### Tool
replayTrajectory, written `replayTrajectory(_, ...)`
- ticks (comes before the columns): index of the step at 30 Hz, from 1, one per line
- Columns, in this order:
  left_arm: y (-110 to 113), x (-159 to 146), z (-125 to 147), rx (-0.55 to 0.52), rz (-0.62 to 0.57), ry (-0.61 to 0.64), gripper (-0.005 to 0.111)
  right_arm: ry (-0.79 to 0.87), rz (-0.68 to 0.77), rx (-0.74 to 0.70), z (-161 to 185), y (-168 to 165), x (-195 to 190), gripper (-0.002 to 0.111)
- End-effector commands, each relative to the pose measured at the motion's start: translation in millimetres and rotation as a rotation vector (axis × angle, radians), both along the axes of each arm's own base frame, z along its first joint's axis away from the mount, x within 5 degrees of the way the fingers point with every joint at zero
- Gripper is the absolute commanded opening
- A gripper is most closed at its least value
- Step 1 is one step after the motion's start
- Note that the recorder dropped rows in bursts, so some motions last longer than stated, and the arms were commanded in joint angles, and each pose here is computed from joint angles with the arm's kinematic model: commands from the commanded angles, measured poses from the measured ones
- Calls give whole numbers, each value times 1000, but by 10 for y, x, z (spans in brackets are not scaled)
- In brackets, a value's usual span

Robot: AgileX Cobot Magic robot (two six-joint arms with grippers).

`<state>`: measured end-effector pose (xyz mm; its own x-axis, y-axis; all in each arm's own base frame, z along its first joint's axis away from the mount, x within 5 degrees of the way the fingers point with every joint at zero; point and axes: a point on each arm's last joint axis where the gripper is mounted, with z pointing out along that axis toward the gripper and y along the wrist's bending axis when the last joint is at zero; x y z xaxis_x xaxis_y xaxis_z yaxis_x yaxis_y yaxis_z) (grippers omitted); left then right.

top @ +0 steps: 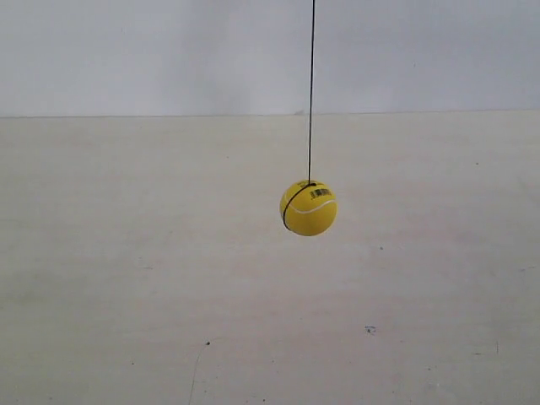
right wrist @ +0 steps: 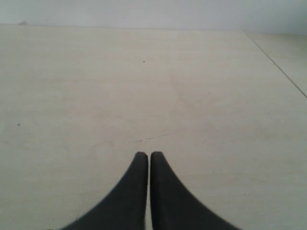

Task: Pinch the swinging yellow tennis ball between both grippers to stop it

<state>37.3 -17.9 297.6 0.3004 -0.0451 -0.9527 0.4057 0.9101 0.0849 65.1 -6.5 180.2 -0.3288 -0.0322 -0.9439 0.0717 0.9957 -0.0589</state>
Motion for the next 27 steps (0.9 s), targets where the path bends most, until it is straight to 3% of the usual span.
replayTrajectory(1, 45, 95, -181, -1, 160, 72, 5, -5, 0, -8, 5, -2, -2, 0)
replayTrajectory(6, 125, 176, -433, -70, 322, 168, 5, -5, 0, -8, 5, -2, -2, 0)
replayTrajectory(11, 166, 222, -756, 12, 415, 232, 5, -5, 0, -8, 5, -2, -2, 0)
replayTrajectory(15, 168, 195, -848, 39, 422, 214, 5, -5, 0, -8, 5, -2, -2, 0)
replayTrajectory(27, 217, 172, -1105, 135, 487, 485, 5, -22, 1, -9, 19, -1, 3, 0)
